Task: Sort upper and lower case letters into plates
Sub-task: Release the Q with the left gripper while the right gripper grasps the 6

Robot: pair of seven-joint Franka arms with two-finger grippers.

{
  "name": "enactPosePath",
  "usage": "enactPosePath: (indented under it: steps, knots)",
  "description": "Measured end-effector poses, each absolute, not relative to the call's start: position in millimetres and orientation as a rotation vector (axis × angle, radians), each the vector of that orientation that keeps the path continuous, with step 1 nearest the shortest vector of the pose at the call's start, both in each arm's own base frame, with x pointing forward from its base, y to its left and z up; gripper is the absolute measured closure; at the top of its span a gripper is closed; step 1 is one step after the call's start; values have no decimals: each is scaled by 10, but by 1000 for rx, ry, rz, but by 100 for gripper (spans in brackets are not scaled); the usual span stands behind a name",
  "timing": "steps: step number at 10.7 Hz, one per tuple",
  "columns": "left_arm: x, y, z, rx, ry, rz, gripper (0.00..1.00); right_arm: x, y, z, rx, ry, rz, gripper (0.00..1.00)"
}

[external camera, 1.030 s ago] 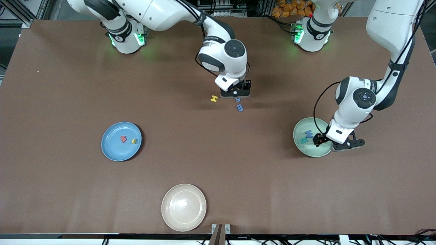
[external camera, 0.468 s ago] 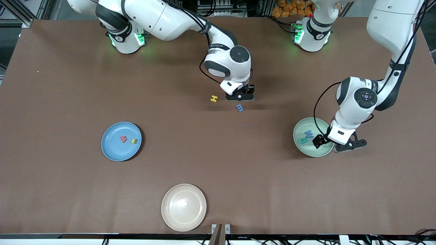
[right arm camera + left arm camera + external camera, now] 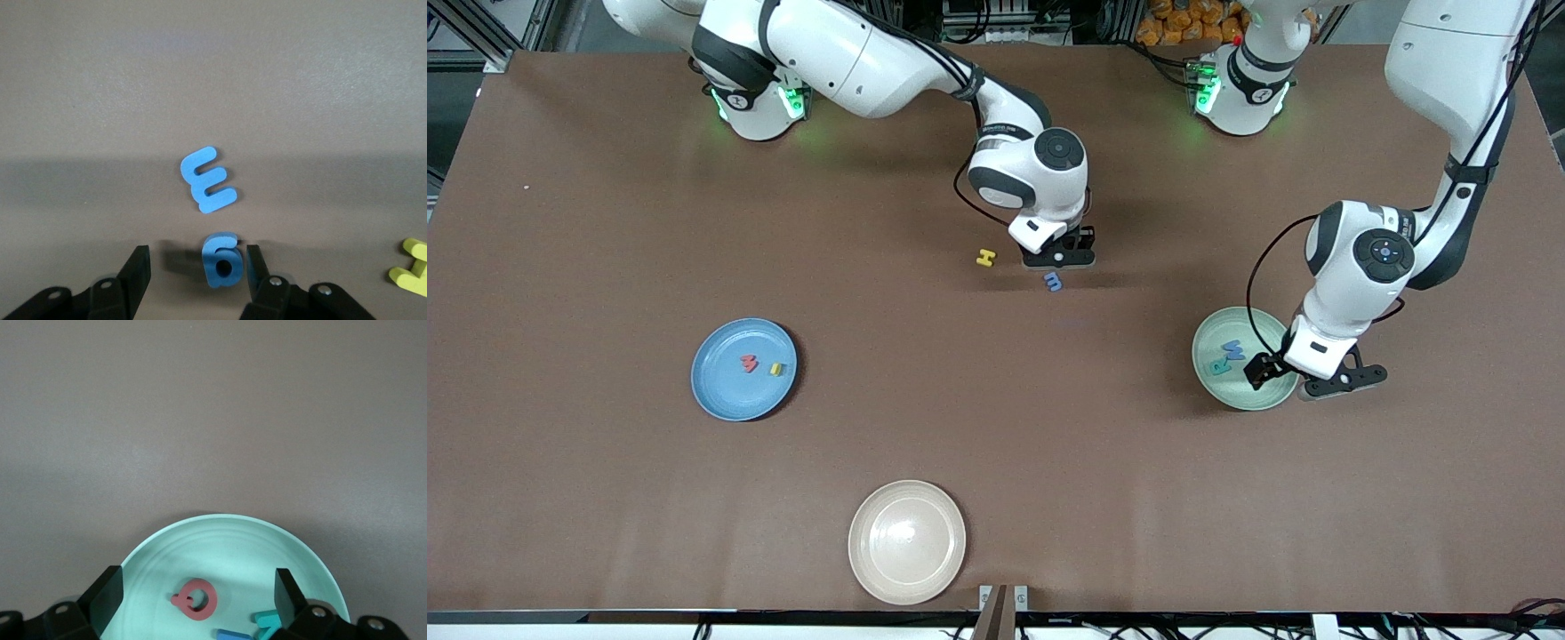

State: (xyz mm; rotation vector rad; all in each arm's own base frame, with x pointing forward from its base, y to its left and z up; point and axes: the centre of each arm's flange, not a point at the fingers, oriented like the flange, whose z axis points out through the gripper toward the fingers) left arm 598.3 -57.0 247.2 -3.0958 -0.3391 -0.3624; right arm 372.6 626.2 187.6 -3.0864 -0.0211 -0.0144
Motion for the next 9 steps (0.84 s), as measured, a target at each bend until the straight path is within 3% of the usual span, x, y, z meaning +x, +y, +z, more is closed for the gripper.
enactPosePath:
  steps: [6,8,9]
  knots:
    - [6001,-739,2525,-3110,-329,-380,0,3703,6253,1782,-3108,-61,-42,46]
    - [5995,-731,2555,-3102,-330,-355,0,3735,6250,1811,-3119,-63,-56,74]
    - [5989,-743,2587,-3095,-327,-325,0,3746,6241,1810,-3125,-62,-57,73]
